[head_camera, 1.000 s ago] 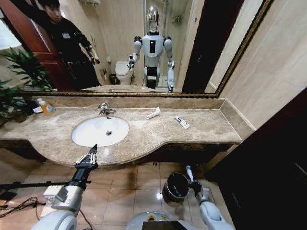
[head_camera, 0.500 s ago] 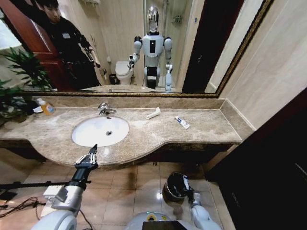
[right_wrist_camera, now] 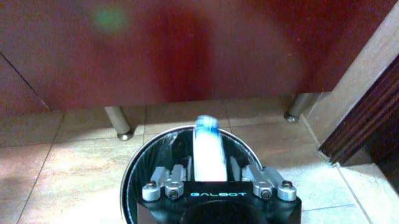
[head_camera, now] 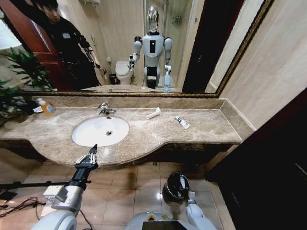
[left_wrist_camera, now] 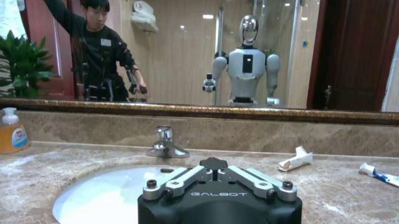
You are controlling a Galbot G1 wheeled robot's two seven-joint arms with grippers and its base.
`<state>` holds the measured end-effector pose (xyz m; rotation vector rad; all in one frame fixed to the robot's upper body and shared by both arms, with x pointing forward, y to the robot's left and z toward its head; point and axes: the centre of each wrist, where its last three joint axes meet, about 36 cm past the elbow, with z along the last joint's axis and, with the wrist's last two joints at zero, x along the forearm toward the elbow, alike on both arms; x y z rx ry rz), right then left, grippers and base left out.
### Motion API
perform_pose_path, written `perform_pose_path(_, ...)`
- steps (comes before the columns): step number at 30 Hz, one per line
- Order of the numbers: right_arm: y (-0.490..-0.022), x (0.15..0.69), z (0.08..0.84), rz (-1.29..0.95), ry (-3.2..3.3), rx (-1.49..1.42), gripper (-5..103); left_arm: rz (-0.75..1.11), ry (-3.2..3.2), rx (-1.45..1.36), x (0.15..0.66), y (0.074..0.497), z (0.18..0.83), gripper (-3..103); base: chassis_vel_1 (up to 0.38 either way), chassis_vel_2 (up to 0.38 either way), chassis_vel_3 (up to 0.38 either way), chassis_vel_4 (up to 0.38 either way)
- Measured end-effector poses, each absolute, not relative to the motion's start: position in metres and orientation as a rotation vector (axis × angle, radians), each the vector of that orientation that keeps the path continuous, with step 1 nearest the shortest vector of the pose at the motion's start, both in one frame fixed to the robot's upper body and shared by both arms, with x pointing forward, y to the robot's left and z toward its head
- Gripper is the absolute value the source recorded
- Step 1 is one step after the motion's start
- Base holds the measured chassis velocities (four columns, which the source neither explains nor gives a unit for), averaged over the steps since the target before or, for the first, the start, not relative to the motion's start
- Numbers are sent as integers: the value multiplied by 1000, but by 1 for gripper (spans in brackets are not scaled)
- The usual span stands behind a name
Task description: Pick up the trash from the sink and place it in the trash bin.
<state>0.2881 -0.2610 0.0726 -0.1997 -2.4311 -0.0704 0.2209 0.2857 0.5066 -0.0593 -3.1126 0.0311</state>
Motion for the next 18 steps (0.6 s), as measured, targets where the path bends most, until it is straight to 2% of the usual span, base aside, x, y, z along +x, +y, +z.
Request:
perform_pose_path(1, -261, 288, 73, -70, -2431, -200, 41, 31, -3113, -59, 221, 286, 507, 0, 0, 0, 0, 0)
perform_pose_path(3, -261, 287, 72, -69, -2431, -201, 51, 31, -3113, -59, 221, 286, 507, 0, 0, 0, 0, 0)
perform_pose_path(5, -261, 286, 73, -67, -2431, -203, 51, 31, -3113, -59, 221, 286, 507, 0, 0, 0, 0, 0)
perform_pose_path(6, -260, 286, 73, -63, -2435, -204, 57, 31, -3113, -59, 221, 286, 507, 0, 0, 0, 0, 0)
perform_pose_path(7, -259, 287, 73, -60, -2438, -206, 68, 31, -3113, -59, 221, 286, 507, 0, 0, 0, 0, 0)
perform_pose_path(9, -258, 287, 73, -59, -2438, -206, 68, 31, -3113, -59, 221, 286, 507, 0, 0, 0, 0, 0)
perform_pose_path(11, -255, 287, 73, -57, -2440, -207, 79, 31, -3113, -59, 221, 286, 507, 0, 0, 0, 0, 0)
perform_pose_path(12, -255, 287, 73, -57, -2440, -207, 79, 31, -3113, -59, 221, 286, 507, 0, 0, 0, 0, 0)
perform_pose_path(16, -254, 287, 73, -52, -2442, -210, 99, 31, -3113, -59, 221, 286, 507, 0, 0, 0, 0, 0)
perform_pose_path(18, -254, 287, 73, -51, -2442, -211, 100, 31, -3113, -59, 221, 286, 507, 0, 0, 0, 0, 0)
